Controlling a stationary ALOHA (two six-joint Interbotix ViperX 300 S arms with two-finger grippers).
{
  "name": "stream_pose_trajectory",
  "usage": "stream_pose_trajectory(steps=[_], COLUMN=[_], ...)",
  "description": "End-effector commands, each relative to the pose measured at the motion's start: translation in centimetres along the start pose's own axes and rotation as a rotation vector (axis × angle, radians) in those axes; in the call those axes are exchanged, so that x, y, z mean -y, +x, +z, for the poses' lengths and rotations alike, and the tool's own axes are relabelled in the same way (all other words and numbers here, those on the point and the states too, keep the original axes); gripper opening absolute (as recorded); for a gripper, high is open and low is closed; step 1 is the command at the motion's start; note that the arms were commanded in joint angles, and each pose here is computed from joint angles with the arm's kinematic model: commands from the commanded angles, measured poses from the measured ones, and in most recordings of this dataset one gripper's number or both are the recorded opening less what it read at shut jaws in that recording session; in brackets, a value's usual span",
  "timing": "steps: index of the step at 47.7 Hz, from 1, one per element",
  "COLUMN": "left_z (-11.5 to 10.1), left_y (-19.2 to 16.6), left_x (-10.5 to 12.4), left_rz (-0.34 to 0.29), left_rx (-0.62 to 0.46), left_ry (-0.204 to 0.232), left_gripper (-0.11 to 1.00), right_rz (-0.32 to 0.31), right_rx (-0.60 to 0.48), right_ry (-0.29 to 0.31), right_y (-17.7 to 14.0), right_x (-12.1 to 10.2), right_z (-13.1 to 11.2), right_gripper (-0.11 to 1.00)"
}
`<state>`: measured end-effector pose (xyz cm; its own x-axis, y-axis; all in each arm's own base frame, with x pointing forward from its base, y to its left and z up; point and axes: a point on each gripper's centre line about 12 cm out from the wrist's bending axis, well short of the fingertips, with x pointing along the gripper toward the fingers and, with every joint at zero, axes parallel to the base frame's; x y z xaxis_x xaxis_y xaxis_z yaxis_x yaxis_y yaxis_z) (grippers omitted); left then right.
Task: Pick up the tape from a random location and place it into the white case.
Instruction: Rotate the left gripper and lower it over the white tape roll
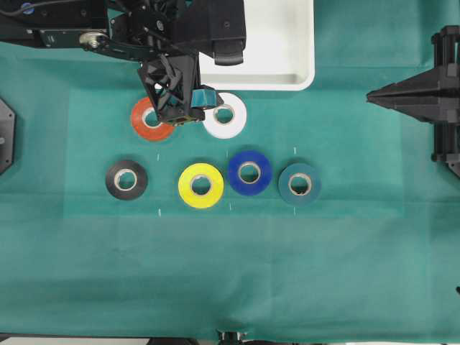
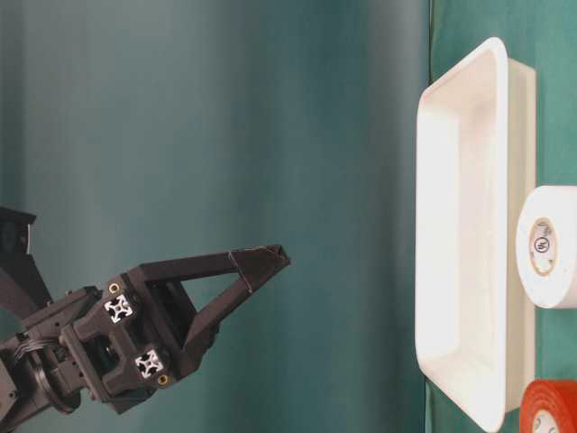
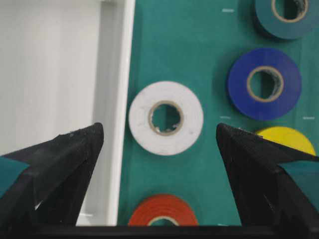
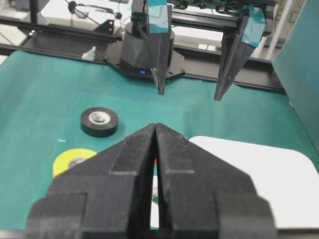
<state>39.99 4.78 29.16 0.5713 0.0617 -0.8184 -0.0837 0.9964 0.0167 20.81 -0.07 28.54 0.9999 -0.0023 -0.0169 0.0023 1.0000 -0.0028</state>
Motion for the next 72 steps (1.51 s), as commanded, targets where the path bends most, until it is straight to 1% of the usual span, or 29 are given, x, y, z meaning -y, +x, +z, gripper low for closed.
stream_pose_trajectory(steps=[1, 9, 17, 19, 21, 24, 28, 29, 31, 36, 40, 47, 51, 72], left_z=[0.9, 0.9, 0.8, 0.8, 0.6, 0.5, 0.5, 0.5, 0.5, 0.4, 0.3, 0.2, 0.3, 0.4], left_y=[-1.0, -1.1, -1.0, -1.1, -1.0, -1.1, -1.1, -1.1, -1.1, -1.1, -1.1, -1.0, -1.0, -1.0], left_x=[0.1, 0.2, 0.3, 0.3, 0.5, 0.6, 1.1, 1.3, 1.4, 1.6, 1.7, 1.7, 1.7, 1.7], left_rz=[0.000, -0.001, 0.001, 0.002, 0.000, -0.002, -0.008, -0.011, -0.012, -0.016, -0.018, -0.023, -0.021, -0.020], left_rx=[0.038, 0.040, 0.032, 0.032, 0.026, 0.017, 0.015, 0.016, 0.016, 0.014, 0.007, -0.012, -0.010, -0.001], left_ry=[0.007, 0.008, 0.025, 0.038, 0.070, 0.129, 0.222, 0.256, 0.299, 0.387, 0.429, 0.486, 0.501, 0.502], left_gripper=[1.00, 1.00, 1.00, 1.00, 1.00, 1.00, 1.00, 1.00, 1.00, 1.00, 1.00, 1.00, 1.00, 1.00], right_rz=[-0.002, -0.002, -0.002, -0.002, -0.002, -0.002, -0.002, -0.002, -0.002, -0.001, -0.002, -0.002, -0.002, -0.002], right_rx=[0.025, 0.026, 0.026, 0.026, 0.028, 0.026, 0.025, 0.026, 0.028, 0.023, 0.020, 0.014, 0.009, 0.002], right_ry=[-0.002, -0.002, -0.002, -0.002, -0.002, -0.002, -0.002, -0.002, -0.002, -0.003, 0.000, 0.000, -0.002, -0.003], right_y=[0.3, 0.3, 0.3, 0.3, 0.3, 0.3, 0.3, 0.3, 0.3, 0.3, 0.4, 0.5, 0.6, 0.6], right_x=[0.0, 0.0, 0.0, 0.0, 0.0, 0.0, 0.0, 0.0, 0.0, 0.0, 0.0, 0.0, 0.0, 0.0], right_z=[1.0, 1.1, 1.1, 1.1, 1.1, 1.1, 1.0, 1.1, 1.1, 1.0, 0.9, 0.8, 0.7, 0.6], right_gripper=[0.00, 0.00, 0.00, 0.00, 0.00, 0.00, 0.00, 0.00, 0.00, 0.00, 0.00, 0.00, 0.00, 0.00])
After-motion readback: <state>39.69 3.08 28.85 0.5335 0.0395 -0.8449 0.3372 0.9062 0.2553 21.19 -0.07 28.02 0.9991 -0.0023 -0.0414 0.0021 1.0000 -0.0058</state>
